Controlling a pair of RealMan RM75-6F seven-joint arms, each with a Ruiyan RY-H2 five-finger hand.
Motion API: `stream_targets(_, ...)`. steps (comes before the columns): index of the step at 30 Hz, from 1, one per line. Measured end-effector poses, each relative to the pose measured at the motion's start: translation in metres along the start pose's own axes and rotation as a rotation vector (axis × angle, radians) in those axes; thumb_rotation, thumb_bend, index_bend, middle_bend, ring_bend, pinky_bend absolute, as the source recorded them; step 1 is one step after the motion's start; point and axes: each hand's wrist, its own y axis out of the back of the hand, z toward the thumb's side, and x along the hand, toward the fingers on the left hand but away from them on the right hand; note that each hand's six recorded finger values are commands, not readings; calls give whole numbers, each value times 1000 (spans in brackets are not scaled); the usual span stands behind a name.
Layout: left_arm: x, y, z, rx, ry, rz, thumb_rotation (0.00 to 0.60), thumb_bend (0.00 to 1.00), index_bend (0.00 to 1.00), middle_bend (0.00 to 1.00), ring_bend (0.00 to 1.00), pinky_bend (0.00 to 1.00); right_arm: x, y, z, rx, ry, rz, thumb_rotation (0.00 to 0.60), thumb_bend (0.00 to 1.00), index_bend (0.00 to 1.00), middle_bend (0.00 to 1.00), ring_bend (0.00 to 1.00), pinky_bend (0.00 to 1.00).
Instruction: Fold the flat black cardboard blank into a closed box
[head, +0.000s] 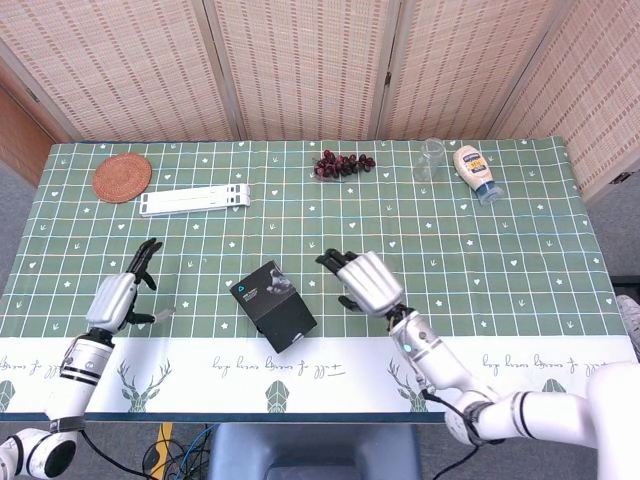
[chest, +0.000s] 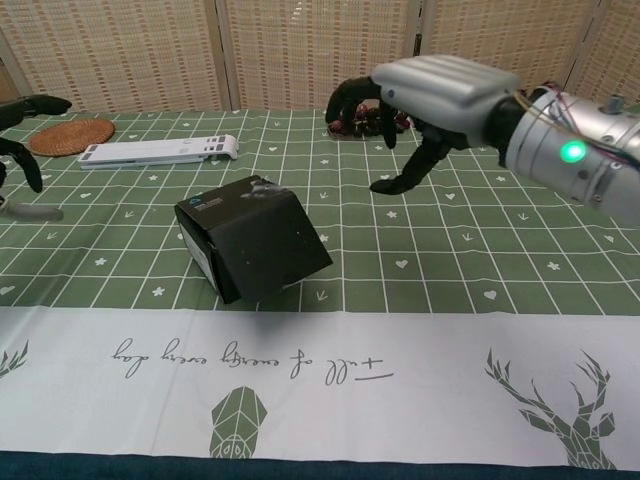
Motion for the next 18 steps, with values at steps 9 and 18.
stream_targets(9,-29,22,-19,333,72,84,600,156,0,0,308,563,92,22,-84,7,-213,13,600,247,213,260,374,588)
stream_targets(18,-89,38,-29,408,175,139,600,156,0,0,266,485,183,22,-131,-41,-380,-9,600,243,213,260,337,515)
